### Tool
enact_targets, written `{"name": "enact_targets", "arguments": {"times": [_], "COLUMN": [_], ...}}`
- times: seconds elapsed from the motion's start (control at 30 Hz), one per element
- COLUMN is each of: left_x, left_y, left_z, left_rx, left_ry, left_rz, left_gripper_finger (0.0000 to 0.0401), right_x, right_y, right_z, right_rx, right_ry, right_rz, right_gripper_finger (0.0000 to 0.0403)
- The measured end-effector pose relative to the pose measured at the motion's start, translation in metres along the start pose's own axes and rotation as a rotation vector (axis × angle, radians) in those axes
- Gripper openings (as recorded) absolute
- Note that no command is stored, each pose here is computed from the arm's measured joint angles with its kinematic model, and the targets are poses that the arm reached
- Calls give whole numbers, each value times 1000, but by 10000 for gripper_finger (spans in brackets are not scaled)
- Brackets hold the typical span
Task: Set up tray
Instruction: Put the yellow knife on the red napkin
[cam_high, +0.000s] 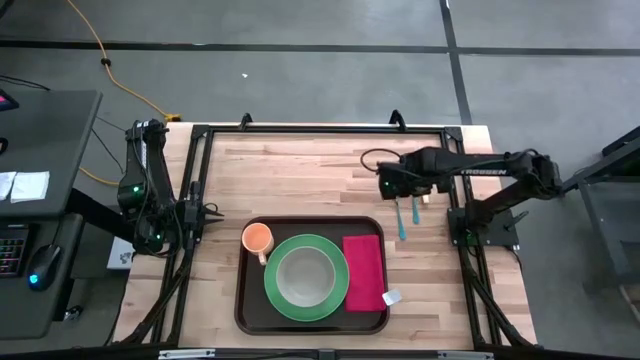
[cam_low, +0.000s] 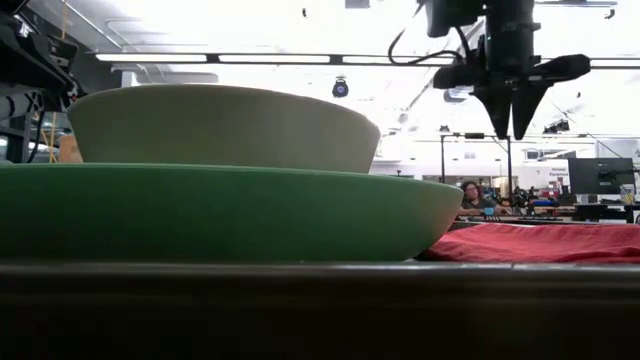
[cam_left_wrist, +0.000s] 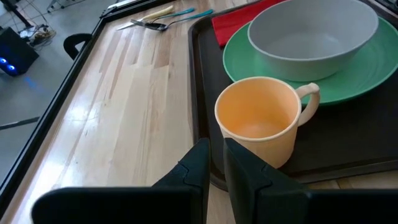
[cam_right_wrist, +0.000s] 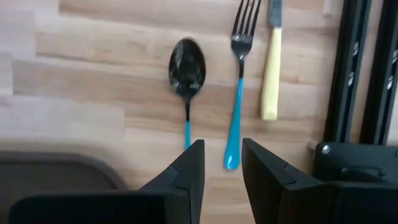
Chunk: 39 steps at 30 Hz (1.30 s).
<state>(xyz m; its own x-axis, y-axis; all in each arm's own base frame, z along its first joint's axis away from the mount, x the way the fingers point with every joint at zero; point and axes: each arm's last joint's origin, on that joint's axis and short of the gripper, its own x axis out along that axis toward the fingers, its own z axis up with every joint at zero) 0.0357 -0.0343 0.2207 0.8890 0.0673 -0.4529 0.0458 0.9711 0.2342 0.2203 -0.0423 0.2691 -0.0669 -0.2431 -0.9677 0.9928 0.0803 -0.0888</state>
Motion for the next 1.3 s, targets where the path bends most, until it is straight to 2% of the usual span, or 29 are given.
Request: {"name": "enact_targets", "arguments": {"times": [0.27,0.63,1.3], "left_x": [0,0,0], "left_y": [0,0,0], "left_z": [0,0,0], "left_rx": [0,1,6], "left_ry": [0,1,2], "left_rz": [0,1,3], "left_gripper_finger": [79,79,79], "right_x": [7,17,32], "right_y": [-9,-33,-63], "right_z": [25,59,93], "right_rx": [20,38,73], "right_ry": [-4,64,151], "right_rz": [-37,-111,-102], "right_gripper_finger": [84,84,84]}}
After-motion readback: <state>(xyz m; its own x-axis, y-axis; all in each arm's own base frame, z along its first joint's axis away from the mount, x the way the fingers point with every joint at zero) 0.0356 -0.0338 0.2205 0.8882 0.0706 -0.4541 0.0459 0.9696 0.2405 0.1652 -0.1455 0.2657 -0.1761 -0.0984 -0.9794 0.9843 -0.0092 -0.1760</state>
